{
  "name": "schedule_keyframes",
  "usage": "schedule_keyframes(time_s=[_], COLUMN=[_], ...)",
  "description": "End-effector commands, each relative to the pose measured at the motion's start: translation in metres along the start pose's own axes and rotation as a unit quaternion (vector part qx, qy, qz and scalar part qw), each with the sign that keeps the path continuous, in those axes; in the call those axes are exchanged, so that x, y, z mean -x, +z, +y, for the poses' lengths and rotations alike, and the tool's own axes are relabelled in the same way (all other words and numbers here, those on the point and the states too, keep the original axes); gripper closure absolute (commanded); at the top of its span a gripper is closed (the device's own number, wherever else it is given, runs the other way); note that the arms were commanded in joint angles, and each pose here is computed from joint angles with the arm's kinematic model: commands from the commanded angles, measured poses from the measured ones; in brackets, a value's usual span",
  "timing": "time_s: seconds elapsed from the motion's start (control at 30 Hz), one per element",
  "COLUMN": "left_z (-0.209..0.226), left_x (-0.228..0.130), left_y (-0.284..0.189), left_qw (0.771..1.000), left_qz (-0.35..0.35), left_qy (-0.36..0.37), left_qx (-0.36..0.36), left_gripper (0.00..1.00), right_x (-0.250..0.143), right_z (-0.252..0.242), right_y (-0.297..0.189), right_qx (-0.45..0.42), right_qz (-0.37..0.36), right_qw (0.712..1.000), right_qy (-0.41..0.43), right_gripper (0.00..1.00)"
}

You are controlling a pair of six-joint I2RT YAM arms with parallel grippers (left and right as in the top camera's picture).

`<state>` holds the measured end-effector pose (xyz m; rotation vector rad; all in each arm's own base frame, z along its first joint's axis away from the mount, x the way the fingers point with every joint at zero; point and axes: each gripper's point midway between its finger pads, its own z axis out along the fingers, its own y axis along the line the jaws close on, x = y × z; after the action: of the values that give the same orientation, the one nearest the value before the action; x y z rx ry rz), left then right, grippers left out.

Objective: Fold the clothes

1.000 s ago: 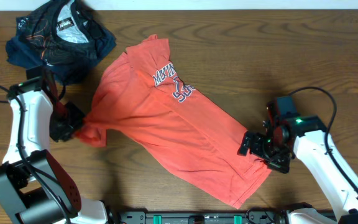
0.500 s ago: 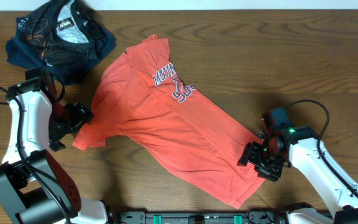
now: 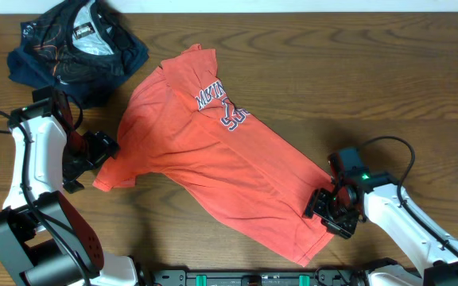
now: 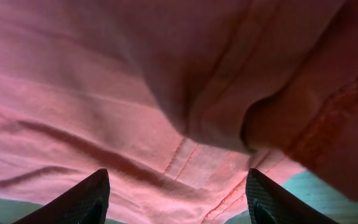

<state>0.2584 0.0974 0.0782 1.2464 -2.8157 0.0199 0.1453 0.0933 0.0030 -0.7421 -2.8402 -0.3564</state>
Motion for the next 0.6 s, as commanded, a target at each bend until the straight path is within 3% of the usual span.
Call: schedule_keyframes(time_s=[0.0, 0.37, 0.43, 0.57], left_z=[0.001, 0.001, 0.001, 0.001], left_x=[0.004, 0.004, 0.004, 0.004], left_y=[-0.007, -0.007, -0.007, -0.007], left_qw=[1.000, 1.000, 1.000, 1.000], left_qz=[-0.013, -0.013, -0.013, -0.013], left_qy=[0.000, 0.000, 0.000, 0.000], left_qx=[0.000, 0.000, 0.000, 0.000], left_gripper=[0.02, 0.02, 0.02, 0.02], right_x=[-0.002, 0.003, 0.005, 0.008], right_z=[-0.007, -0.004, -0.005, -0.007], right_y=[0.006, 0.008, 0.007, 0.004], right_qx=[-0.013, -0.005, -0.007, -0.018], right_qz=[-0.002, -0.014, -0.019, -0.026], right_qw=[1.000, 1.000, 0.999, 0.999], right_qy=[0.011, 0.023, 0.025, 0.025], right_gripper=[0.36, 0.51, 0.59, 0.60])
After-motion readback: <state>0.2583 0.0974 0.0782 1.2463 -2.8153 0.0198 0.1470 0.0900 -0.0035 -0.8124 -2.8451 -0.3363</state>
